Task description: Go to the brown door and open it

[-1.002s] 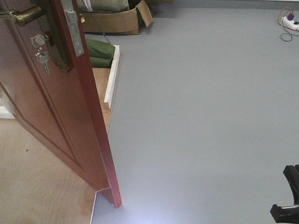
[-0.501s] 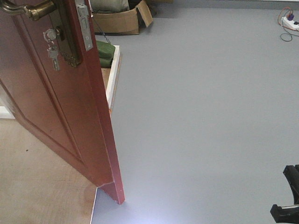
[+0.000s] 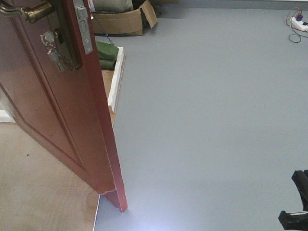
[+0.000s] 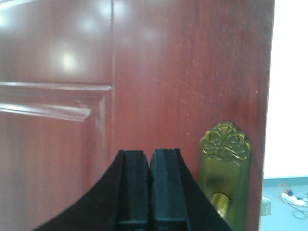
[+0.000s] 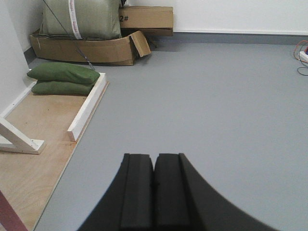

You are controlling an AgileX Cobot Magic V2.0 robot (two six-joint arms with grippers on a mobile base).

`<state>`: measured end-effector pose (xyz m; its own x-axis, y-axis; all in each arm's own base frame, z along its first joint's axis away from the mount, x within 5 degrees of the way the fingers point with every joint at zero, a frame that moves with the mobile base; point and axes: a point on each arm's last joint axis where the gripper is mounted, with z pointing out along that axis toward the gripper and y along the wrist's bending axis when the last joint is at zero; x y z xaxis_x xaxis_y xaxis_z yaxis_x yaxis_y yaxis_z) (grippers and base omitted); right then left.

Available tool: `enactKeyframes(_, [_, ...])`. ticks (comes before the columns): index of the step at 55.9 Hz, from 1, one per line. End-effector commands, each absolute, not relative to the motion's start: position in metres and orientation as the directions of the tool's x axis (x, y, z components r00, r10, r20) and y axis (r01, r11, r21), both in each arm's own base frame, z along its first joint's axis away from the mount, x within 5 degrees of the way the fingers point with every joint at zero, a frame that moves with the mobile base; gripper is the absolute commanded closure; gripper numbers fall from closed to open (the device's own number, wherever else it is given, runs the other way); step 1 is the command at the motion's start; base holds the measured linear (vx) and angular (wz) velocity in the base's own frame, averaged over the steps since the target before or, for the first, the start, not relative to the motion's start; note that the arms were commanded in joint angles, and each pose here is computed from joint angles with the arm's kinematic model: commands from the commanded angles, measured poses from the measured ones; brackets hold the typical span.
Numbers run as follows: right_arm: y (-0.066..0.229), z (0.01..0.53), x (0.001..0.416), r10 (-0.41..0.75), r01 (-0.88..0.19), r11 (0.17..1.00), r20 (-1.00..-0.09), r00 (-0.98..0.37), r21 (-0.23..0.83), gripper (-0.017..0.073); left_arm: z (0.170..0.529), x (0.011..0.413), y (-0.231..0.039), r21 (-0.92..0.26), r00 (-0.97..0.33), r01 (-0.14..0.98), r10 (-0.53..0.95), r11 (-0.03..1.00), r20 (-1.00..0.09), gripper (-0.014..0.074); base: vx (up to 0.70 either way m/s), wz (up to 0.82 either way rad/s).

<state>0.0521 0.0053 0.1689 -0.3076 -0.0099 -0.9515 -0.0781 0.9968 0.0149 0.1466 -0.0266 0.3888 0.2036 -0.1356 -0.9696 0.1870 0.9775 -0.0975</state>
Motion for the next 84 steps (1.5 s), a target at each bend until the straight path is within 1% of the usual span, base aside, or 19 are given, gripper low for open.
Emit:
enactKeyframes(1, [0.0046, 0.1748, 0.0538, -0.019, -0.074, 0.997, -0.973, -0.231, -0.001, 0.0559, 0.4069, 0.1464, -0.0271, -0.108, 0.308, 0.201, -0.167, 0.974, -0.936, 0.0597, 0.0, 0.0])
enactKeyframes(11, [0.0046, 0.1748, 0.0538, -0.019, -0.074, 0.997, -0.973, -0.231, -0.001, 0.0559, 0.4067, 0.1528, -0.0278, -0.114, 0.326, 0.198, -0.175, 0.974, -0.929, 0.0597, 0.0, 0.0])
enactKeyframes(84, [0.0046, 0.1751, 0.0539, -0.018, -0.074, 0.997, -0.973, -0.228, -0.002, 0.0559, 0.4066, 0.1529, -0.0278, -0.114, 0.325, 0.198, -0.175, 0.974, -0.929, 0.0597, 0.0, 0.0])
